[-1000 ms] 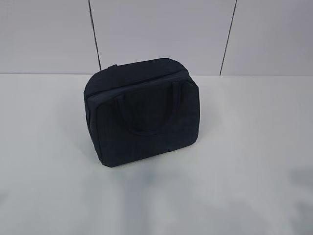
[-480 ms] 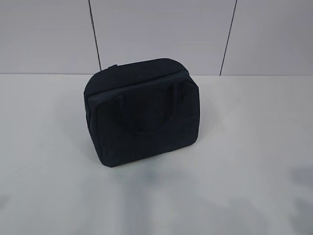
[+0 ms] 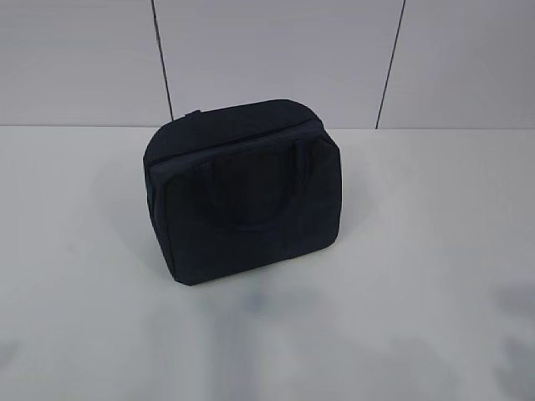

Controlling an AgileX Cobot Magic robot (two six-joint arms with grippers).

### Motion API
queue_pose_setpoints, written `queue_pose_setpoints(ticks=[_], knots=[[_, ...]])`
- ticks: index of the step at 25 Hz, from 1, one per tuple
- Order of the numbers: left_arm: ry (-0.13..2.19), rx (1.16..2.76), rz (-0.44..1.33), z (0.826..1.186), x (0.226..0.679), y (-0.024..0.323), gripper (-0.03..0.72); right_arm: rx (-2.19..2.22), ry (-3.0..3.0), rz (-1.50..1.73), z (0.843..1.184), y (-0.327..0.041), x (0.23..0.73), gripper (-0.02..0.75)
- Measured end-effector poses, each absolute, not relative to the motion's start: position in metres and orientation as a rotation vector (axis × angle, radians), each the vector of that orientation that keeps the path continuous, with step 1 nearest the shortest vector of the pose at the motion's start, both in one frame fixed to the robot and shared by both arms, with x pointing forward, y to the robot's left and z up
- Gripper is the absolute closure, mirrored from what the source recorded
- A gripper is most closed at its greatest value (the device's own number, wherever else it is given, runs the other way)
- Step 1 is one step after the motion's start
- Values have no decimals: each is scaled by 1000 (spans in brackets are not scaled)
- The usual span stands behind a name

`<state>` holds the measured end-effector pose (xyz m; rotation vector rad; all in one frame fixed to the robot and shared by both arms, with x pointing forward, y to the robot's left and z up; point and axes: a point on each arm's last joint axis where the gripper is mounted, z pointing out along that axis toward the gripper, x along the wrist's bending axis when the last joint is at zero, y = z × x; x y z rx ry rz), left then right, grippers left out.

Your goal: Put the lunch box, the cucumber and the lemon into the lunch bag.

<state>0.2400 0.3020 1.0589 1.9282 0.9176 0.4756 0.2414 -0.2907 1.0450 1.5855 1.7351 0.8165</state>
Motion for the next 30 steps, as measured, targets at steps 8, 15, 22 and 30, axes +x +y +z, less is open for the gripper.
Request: queue_pose_setpoints(ticks=[8,15,22,30], knots=[[905,1931,457,1059,239,301,283,1586,1735,816,1045,-291,241,157],[903,1932,458,1059,239,301,283,1585,1734,817,1045,-291,241,157],[1044,1877,540,1058,239,301,283,1541,1776,846,1045,-291,240,157],[1415,1629,798,1058,231,302,283,1475,1723,901,1045,-290,227,157]])
